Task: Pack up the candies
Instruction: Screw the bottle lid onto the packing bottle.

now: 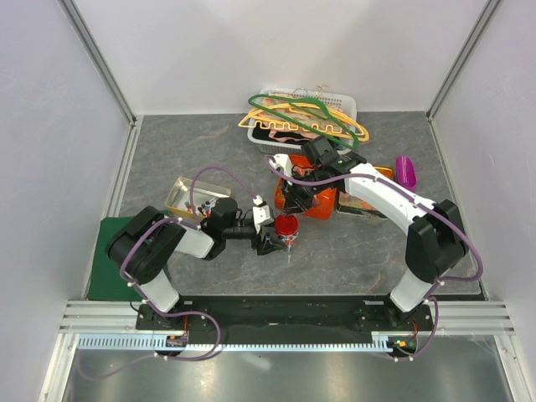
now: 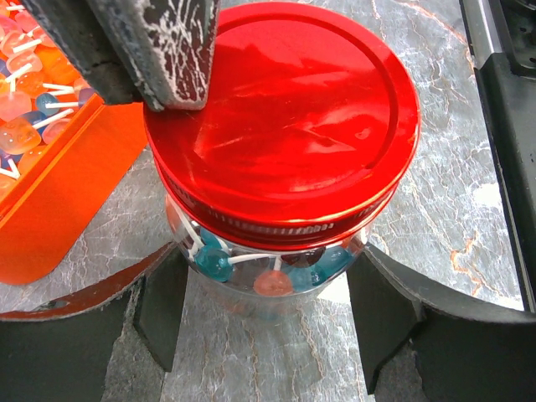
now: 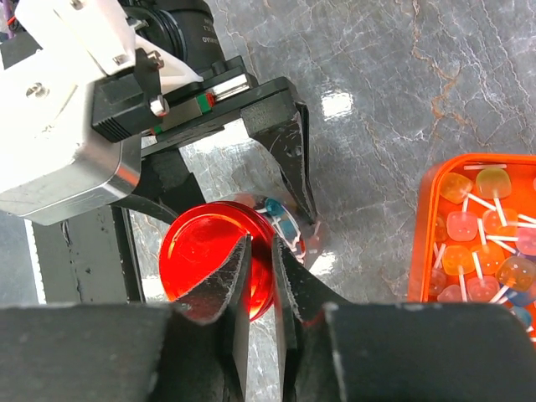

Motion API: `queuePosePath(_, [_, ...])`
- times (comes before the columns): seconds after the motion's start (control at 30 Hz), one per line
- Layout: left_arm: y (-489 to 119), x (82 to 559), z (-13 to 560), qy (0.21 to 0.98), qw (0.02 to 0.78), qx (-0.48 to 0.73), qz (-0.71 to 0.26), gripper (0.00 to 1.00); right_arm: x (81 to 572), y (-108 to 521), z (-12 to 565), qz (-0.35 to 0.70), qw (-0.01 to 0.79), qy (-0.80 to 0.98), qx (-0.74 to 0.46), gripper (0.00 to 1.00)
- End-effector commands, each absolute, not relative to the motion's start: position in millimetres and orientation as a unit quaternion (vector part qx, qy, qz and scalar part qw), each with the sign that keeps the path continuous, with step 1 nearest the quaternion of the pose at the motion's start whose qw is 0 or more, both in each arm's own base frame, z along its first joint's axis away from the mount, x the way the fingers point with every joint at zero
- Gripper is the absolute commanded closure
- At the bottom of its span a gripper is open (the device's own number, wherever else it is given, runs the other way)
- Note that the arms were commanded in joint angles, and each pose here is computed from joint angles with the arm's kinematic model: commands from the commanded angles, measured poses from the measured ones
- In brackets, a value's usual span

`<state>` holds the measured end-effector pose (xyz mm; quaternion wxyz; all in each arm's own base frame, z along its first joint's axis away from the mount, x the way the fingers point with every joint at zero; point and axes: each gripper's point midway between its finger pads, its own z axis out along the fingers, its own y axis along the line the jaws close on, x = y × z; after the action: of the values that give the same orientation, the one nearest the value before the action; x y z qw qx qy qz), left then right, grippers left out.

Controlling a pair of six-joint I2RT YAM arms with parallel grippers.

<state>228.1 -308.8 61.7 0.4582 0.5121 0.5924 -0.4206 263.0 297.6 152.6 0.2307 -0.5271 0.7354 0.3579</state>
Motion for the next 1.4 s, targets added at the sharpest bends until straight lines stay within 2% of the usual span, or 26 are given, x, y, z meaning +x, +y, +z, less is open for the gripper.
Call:
queuePosePath(0.0, [-312.9, 236.3, 67.0, 0.583, 0.472, 0.517, -0.412, 0.29, 257.9, 288.8, 158.6, 0.355, 0.229, 0.734, -0.531, 0.80])
queuePosePath(0.47, [-313.1, 239.7, 66.8, 0.587, 0.474, 0.514, -0.408, 0.29, 230.9, 265.6, 163.2, 0.346, 0.227, 0.739, -0.531, 0.82])
queuePosePath(0.73, [-312.9, 239.8, 65.6, 0.589, 0.472, 0.514, -0.407, 0.29, 212.5, 257.2, 150.5, 0.358, 0.193, 0.742, -0.532, 0.83])
queuePosePath(0.97, [-313.2, 240.1, 66.1, 0.589, 0.473, 0.514, -0.408, 0.29, 217.3, 246.6, 175.5, 0.324, 0.245, 0.736, -0.541, 0.82])
queuePosePath(1.03, [-313.1, 240.4, 65.5, 0.589, 0.473, 0.514, -0.407, 0.29, 222.2, 245.0, 184.6, 0.315, 0.262, 0.735, -0.540, 0.74])
queuePosePath(1.07, [-313.2, 240.2, 65.5, 0.589, 0.472, 0.514, -0.407, 0.29, 224.4, 243.4, 190.4, 0.308, 0.273, 0.735, -0.539, 0.64])
queuePosePath(1.1, [-313.1, 240.4, 65.5, 0.589, 0.473, 0.514, -0.407, 0.29, 229.2, 244.0, 196.1, 0.304, 0.288, 0.732, -0.538, 0.38])
queuePosePath(1.2, [-313.3, 240.0, 65.5, 0.589, 0.471, 0.514, -0.408, 0.29, 238.4, 246.3, 210.3, 0.294, 0.322, 0.724, -0.534, 0.02])
queuePosePath(1.3, [-313.3, 240.4, 64.9, 0.590, 0.471, 0.514, -0.407, 0.29, 251.2, 252.8, 221.7, 0.291, 0.344, 0.719, -0.529, 0.02])
queuePosePath(1.37, [-313.5, 240.2, 64.9, 0.590, 0.470, 0.514, -0.408, 0.29, 260.9, 262.1, 221.4, 0.301, 0.340, 0.721, -0.524, 0.06])
